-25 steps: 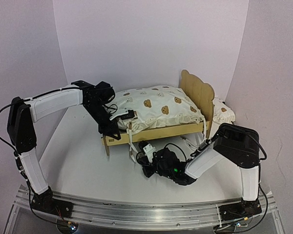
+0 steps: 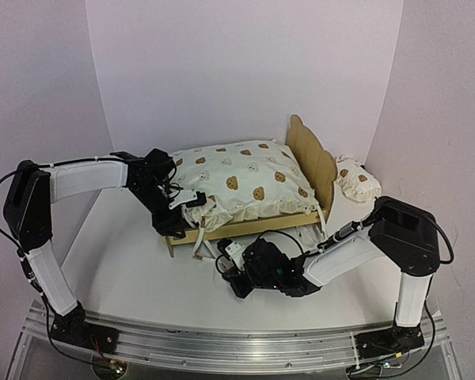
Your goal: Set up the pet bed
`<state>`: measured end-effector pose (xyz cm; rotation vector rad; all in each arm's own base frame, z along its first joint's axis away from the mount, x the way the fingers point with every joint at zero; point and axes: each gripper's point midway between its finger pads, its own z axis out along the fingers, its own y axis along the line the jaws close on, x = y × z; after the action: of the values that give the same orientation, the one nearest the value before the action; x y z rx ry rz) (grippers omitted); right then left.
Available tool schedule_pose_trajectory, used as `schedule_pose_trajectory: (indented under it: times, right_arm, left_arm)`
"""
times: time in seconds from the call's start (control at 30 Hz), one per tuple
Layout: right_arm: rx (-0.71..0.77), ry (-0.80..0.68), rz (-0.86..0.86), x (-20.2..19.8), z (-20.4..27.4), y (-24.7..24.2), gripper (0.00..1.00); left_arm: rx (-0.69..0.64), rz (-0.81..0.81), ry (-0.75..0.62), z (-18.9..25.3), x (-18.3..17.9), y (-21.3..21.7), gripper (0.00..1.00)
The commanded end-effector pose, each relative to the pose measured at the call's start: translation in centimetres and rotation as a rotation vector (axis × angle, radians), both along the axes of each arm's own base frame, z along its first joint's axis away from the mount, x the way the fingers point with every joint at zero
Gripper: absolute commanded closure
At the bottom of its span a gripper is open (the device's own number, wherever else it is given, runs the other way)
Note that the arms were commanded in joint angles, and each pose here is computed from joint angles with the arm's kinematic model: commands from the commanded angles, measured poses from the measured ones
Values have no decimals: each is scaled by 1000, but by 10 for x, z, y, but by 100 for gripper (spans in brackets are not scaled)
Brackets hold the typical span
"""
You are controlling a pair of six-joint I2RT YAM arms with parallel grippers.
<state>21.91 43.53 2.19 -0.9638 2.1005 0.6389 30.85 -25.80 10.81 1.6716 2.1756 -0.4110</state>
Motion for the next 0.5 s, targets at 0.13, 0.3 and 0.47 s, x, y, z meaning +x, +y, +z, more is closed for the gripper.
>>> schedule_pose_trajectory:
  times: [0.13, 0.3, 0.47]
  right_arm:
    - [22, -12, 41, -2, 30, 9, 100]
    - [1, 0, 69, -8, 32, 7, 100]
    - [-33, 28, 100, -16, 35, 0, 100]
  left_arm:
    - [113, -227, -135, 44, -27, 39, 33]
    - [16, -249, -183, 87, -23, 17, 38]
    - [-86, -201, -251, 105, 2, -26, 28]
